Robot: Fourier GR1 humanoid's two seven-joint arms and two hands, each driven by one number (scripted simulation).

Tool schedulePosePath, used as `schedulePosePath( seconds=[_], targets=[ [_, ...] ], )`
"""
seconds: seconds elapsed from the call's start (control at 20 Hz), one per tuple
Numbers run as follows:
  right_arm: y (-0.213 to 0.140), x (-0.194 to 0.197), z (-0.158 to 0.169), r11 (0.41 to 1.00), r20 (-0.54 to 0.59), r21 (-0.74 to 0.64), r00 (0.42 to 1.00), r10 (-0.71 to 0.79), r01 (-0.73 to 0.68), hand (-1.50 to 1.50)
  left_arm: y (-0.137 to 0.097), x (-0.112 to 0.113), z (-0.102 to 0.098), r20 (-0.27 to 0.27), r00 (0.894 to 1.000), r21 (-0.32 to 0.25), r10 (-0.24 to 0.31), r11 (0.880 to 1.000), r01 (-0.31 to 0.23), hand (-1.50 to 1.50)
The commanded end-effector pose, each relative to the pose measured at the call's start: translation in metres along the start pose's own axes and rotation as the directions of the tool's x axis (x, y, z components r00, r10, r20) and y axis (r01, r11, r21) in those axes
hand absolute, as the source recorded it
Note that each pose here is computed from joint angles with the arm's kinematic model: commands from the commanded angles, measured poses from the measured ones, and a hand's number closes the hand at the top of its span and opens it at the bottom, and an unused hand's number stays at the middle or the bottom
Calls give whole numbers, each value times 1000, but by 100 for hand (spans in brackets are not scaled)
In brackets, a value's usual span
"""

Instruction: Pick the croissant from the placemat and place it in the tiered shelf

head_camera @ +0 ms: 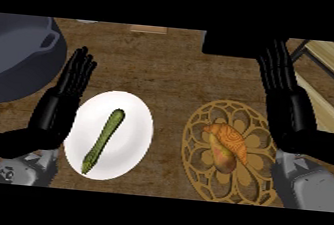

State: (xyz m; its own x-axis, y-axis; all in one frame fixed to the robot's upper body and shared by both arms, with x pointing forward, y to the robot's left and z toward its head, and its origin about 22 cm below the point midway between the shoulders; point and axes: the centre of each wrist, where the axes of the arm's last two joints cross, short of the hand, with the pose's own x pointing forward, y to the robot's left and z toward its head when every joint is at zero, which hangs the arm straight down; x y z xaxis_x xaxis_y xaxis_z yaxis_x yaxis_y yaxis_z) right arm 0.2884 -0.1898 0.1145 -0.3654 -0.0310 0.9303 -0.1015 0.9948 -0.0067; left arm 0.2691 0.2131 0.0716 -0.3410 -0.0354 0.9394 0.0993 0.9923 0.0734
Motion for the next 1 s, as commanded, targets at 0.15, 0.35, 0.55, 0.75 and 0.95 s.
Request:
schedulePosePath(
  seconds=[0.15,0.35,0.55,0.75,0.95],
  targets=[
    [-56,22,-24,934,167,264,965,201,-240,150,31,-55,45,-442,897,117,19,992,36,0],
    [-125,20,-21,693,35,302,735,678,-654,150,45,-77,67,-630,772,175,84,984,36,0],
    [-175,-8,-32,810,-39,376,866,498,-449,-150,57,-72,46,-679,728,153,90,988,20,0],
    [-204,-17,-26,722,43,552,879,475,-417,-150,65,-80,55,-703,706,145,80,989,32,0],
    [-210,5,-39,590,75,702,865,497,-400,-150,60,-76,49,-710,698,158,96,987,25,0]
  ],
)
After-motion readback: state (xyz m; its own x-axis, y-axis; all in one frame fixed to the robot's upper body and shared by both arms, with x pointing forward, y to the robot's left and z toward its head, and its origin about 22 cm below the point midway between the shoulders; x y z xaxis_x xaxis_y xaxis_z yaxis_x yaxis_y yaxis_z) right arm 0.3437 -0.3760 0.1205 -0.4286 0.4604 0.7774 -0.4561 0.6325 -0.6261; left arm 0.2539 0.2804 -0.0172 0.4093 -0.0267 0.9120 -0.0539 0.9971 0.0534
